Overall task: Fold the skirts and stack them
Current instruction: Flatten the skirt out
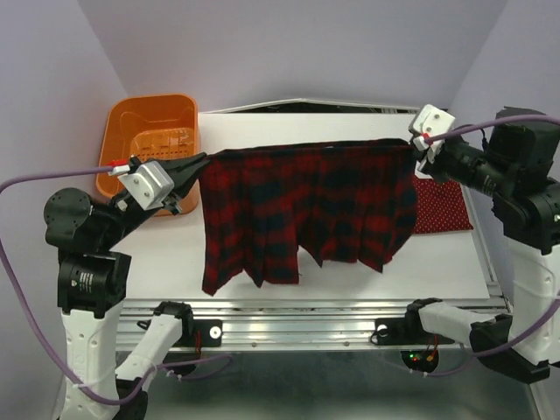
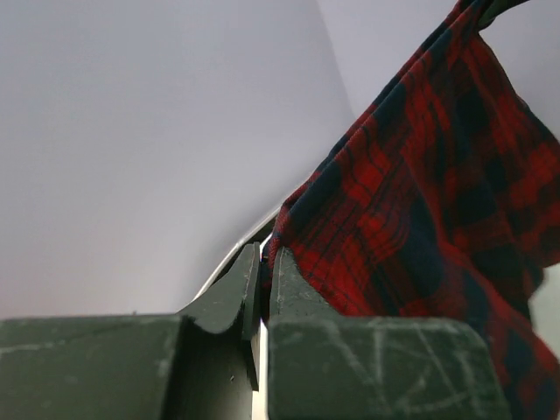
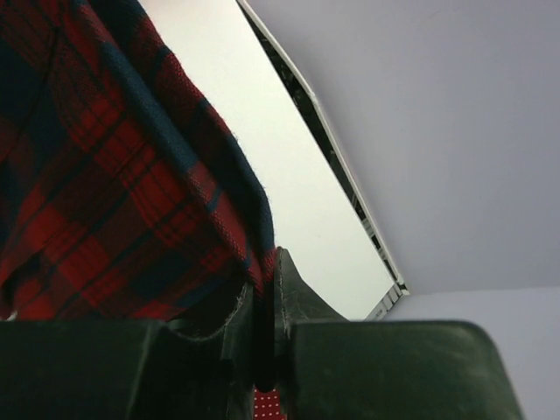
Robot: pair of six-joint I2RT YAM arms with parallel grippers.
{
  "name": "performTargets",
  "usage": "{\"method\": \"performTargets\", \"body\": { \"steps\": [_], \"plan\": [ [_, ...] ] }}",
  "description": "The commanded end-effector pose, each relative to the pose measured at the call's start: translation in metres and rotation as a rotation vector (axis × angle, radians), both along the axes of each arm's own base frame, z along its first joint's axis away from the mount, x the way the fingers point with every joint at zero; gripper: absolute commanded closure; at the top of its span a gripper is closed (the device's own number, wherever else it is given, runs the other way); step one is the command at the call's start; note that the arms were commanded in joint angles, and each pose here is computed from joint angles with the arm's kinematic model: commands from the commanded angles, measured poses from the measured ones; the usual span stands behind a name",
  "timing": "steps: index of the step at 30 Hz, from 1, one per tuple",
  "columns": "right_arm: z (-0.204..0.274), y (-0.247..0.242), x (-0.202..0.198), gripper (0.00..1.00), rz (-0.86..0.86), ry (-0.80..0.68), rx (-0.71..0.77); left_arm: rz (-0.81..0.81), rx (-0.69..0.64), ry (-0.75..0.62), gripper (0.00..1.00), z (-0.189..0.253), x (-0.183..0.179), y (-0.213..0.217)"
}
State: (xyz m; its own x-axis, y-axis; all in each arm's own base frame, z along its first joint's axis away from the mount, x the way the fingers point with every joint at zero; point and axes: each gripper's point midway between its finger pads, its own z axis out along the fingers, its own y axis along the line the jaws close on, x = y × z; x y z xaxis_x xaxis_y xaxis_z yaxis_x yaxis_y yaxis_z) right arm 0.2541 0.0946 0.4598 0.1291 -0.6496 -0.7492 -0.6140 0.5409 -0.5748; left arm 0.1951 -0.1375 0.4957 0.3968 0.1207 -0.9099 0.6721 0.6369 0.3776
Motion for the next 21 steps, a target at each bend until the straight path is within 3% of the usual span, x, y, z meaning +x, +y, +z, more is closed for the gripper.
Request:
{"method": "performTargets", "body": {
  "steps": [1, 4, 5, 8, 11, 15, 21],
  "plan": [
    [-0.022, -0.05, 0.015, 0.99, -0.23, 0.04, -0.136, 0.205, -0.038, 0.01, 1.0, 0.003, 0.032, 0.03],
    [-0.056, -0.044, 0.05, 0.99, -0.247, 0.1, -0.135, 0.171, -0.037, 0.144, 1.0, -0.027, 0.064, 0.021],
    [-0.059, -0.026, 0.062, 0.99, -0.204, 0.141, -0.061, 0.125, -0.039, 0.183, 1.0, -0.035, 0.075, 0.012],
    [-0.047, 0.019, 0.073, 0.99, -0.081, 0.213, 0.069, -0.005, -0.094, 0.188, 1.0, -0.027, 0.075, -0.014],
    [-0.037, 0.07, 0.076, 0.99, 0.045, 0.238, 0.087, -0.105, -0.072, 0.193, 1.0, -0.025, 0.073, -0.048],
    [-0.019, 0.07, 0.093, 0.99, -0.019, 0.151, 0.108, 0.016, -0.115, 0.192, 1.0, -0.01, 0.094, -0.031],
    [0.011, 0.004, 0.115, 0.99, -0.316, -0.126, -0.041, 0.283, -0.156, 0.069, 1.0, 0.016, 0.111, 0.027]
  ]
}}
